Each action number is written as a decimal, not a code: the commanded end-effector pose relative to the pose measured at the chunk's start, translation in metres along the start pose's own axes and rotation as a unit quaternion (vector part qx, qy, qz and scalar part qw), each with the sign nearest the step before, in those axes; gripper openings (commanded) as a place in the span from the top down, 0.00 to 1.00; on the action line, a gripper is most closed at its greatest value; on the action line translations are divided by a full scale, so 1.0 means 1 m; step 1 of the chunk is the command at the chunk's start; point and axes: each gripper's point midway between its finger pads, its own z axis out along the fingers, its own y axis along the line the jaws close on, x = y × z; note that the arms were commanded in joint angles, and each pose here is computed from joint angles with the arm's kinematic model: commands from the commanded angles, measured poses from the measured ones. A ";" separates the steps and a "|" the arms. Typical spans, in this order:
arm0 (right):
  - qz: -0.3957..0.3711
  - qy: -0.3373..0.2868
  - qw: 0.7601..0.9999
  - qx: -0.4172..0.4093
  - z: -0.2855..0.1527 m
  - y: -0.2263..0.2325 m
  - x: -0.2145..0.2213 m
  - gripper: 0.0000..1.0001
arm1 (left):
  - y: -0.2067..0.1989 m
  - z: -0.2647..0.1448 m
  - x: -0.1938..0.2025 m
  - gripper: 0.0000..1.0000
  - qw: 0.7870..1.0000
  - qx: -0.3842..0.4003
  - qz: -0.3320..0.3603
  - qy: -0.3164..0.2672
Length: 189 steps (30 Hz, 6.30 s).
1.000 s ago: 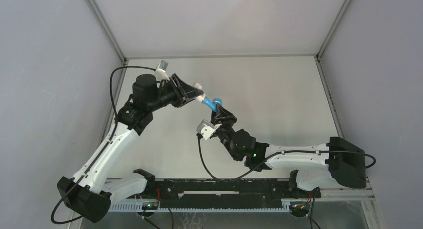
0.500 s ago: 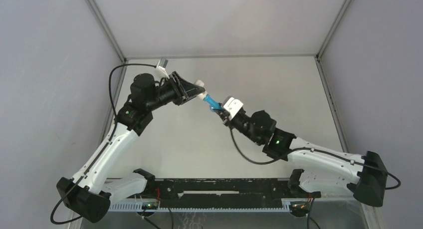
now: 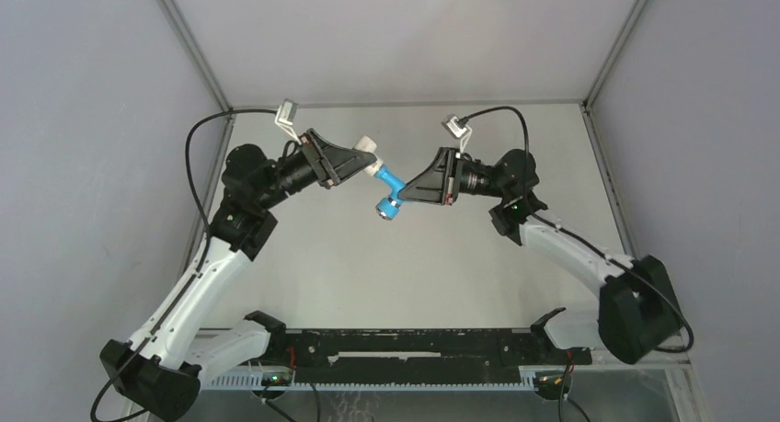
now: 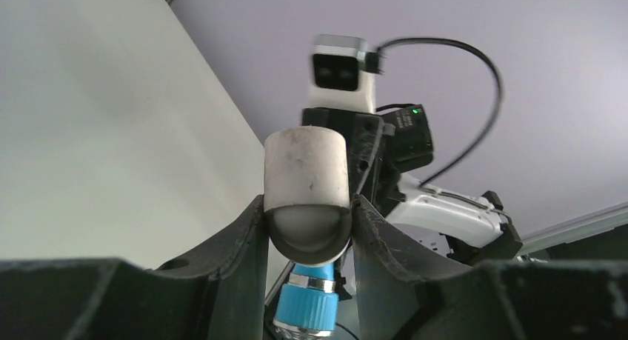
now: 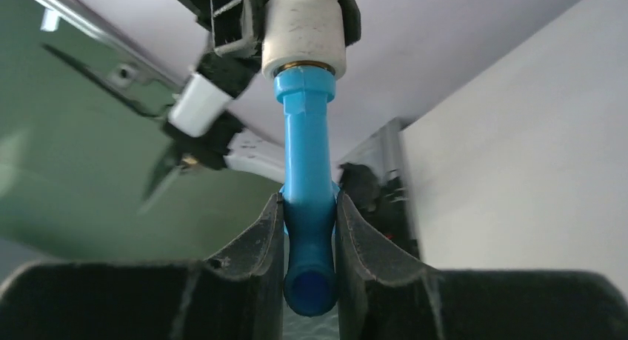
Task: Install the water faucets
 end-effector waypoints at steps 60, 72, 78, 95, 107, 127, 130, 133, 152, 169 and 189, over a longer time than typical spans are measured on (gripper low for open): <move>-0.814 -0.094 0.379 0.430 0.019 0.011 -0.030 0.56 | -0.029 -0.024 -0.026 1.00 0.998 -0.034 0.028 -0.040; -0.494 -0.062 0.857 0.135 0.034 0.044 0.003 0.76 | -0.035 -0.026 -0.027 1.00 0.997 -0.010 0.060 -0.047; -0.172 -0.006 0.985 -0.024 0.011 0.062 0.002 0.75 | -0.037 -0.023 -0.026 1.00 0.996 0.013 0.077 -0.050; 0.265 0.079 0.958 -0.068 0.010 0.003 0.006 0.27 | -0.043 -0.036 -0.015 1.00 0.981 0.055 0.174 -0.057; -0.002 -0.030 0.960 0.279 -0.047 -0.055 0.001 0.00 | -0.003 -0.023 -0.028 1.00 0.993 -0.092 0.068 -0.032; -0.596 -0.058 0.716 0.358 0.019 -0.008 0.011 0.00 | 0.030 -0.014 -0.034 1.00 0.985 -0.165 -0.004 -0.053; -0.576 -0.063 0.725 0.372 0.027 -0.020 0.011 0.04 | 0.029 -0.016 -0.034 1.00 0.985 -0.164 -0.003 -0.054; -0.565 -0.063 0.724 0.390 0.031 -0.034 0.010 0.16 | 0.027 -0.016 -0.033 1.00 0.986 -0.160 -0.003 -0.051; -0.413 -0.020 0.877 0.244 0.051 -0.033 0.035 1.00 | 0.013 -0.014 -0.029 1.00 0.992 -0.114 0.010 -0.046; 0.096 0.082 0.972 -0.197 0.002 0.066 0.015 0.99 | -0.039 -0.009 -0.012 1.00 0.994 0.078 0.075 -0.034; -0.233 -0.003 0.917 0.322 -0.060 -0.047 -0.003 0.00 | -0.025 -0.014 -0.038 1.00 0.995 -0.023 0.056 -0.078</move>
